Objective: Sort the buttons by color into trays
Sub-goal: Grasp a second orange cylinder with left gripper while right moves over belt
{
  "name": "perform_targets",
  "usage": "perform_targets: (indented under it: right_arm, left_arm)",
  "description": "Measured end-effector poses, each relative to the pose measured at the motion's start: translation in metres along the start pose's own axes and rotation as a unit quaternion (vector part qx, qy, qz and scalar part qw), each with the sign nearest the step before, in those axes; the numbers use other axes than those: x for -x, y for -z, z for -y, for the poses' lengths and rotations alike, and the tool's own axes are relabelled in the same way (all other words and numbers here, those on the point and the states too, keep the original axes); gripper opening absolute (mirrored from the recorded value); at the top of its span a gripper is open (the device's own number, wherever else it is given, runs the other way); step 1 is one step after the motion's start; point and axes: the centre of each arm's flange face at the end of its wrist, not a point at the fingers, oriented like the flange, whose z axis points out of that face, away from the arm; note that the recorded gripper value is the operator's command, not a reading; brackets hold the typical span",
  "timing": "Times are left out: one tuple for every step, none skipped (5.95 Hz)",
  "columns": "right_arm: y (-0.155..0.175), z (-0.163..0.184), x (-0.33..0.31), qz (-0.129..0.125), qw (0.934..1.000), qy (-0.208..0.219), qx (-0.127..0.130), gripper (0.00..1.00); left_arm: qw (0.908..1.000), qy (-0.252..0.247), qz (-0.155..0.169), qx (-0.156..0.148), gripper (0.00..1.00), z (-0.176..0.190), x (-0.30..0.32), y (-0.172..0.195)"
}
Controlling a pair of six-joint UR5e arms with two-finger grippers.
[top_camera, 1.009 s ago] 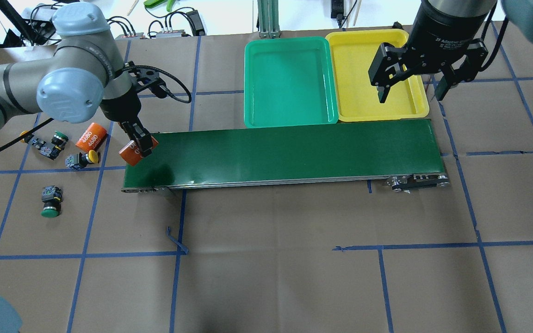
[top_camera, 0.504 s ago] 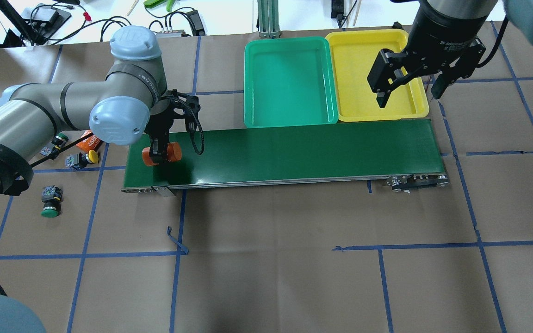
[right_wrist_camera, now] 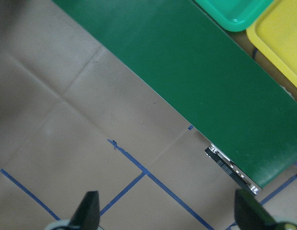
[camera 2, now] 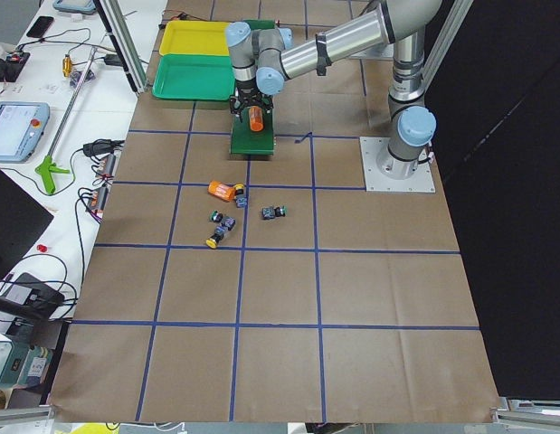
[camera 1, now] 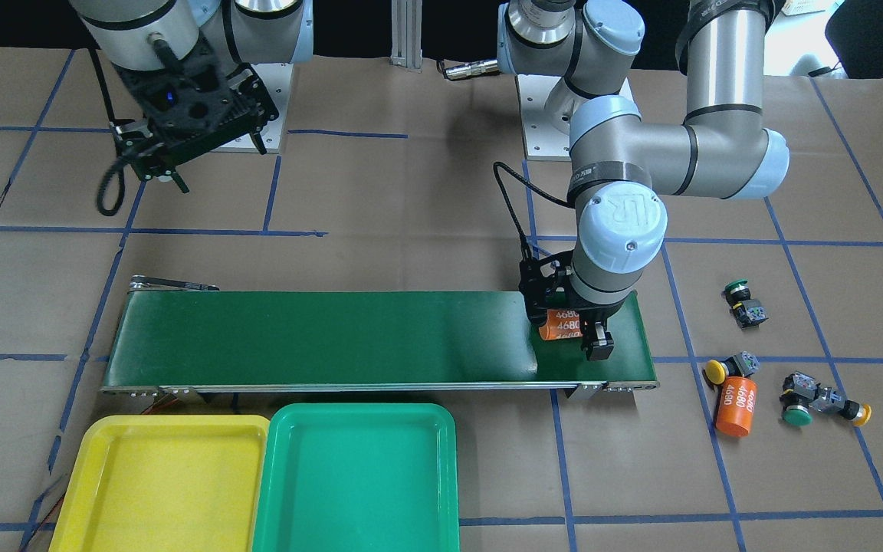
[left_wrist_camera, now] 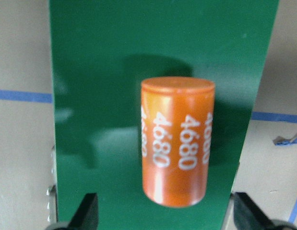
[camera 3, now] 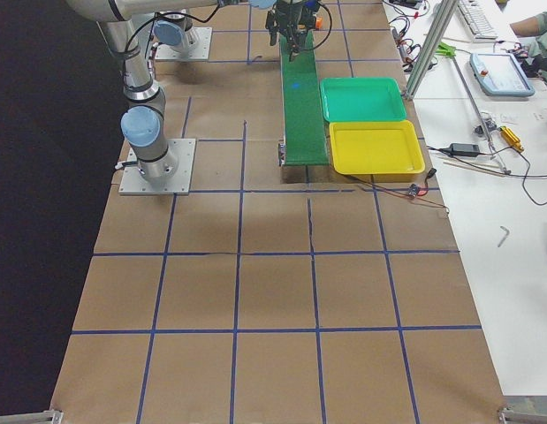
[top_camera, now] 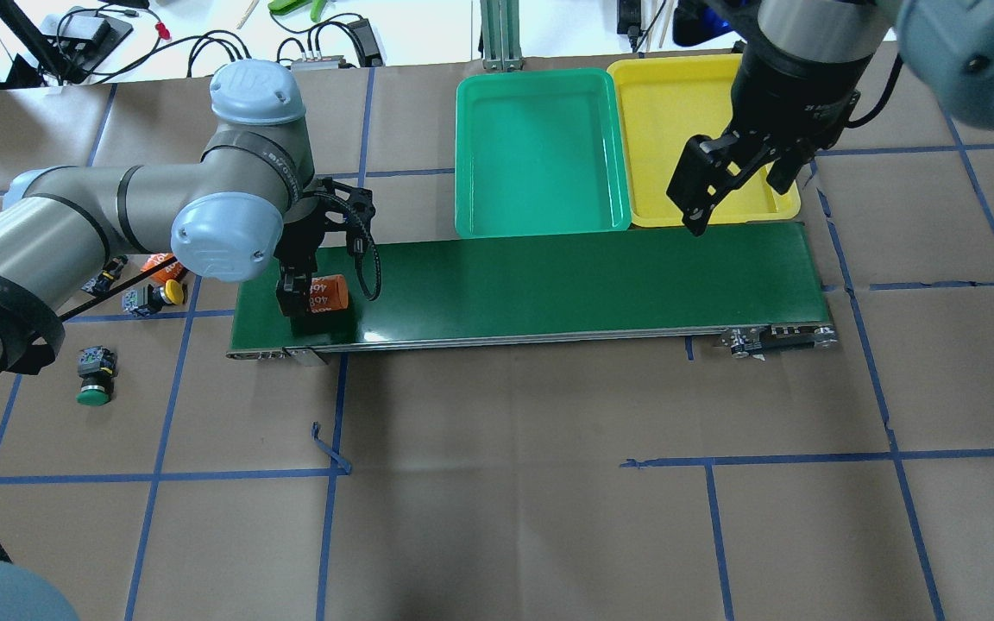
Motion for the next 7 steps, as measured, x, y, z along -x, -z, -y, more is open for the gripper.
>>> perform_targets:
  right_arm:
    - [-0.008, 0.006, 0.012, 0.002, 0.9982, 0.059, 0.009, 1.0]
    - [-0.015, 0.008, 0.018, 0.005, 0.9904, 0.137, 0.015, 1.0]
    - [-0.02, 0.01, 0.02, 0.009, 0.9727, 0.231, 0.018, 1.0]
    - [-0.026, 0.016, 0.017, 0.01, 0.9541, 0.299, 0.018, 1.0]
    - [-0.035, 0.025, 0.01, 0.001, 0.9361, 0.352, 0.012, 1.0]
    - [-0.049, 0.032, 0.005, -0.012, 0.9196, 0.393, 0.004, 1.0]
    - [-0.064, 0.036, 0.002, -0.026, 0.91, 0.414, -0.004, 1.0]
  left_arm:
    - [0.9961, 0.087, 0.009, -0.012, 0.97, -0.043, 0.016, 0.006]
    - [0.9835, 0.178, 0.009, -0.032, 0.97, -0.097, 0.038, 0.001]
    - [0.9669, 0.25, 0.016, -0.05, 0.97, -0.139, 0.06, -0.002]
    - [0.9497, 0.306, 0.033, -0.059, 0.97, -0.159, 0.083, -0.006]
    - [0.9314, 0.356, 0.043, -0.064, 0.97, -0.174, 0.104, -0.018]
    - [0.9177, 0.389, 0.045, -0.066, 0.97, -0.19, 0.123, -0.042]
    - [0.9094, 0.408, 0.045, -0.066, 0.97, -0.206, 0.135, -0.073]
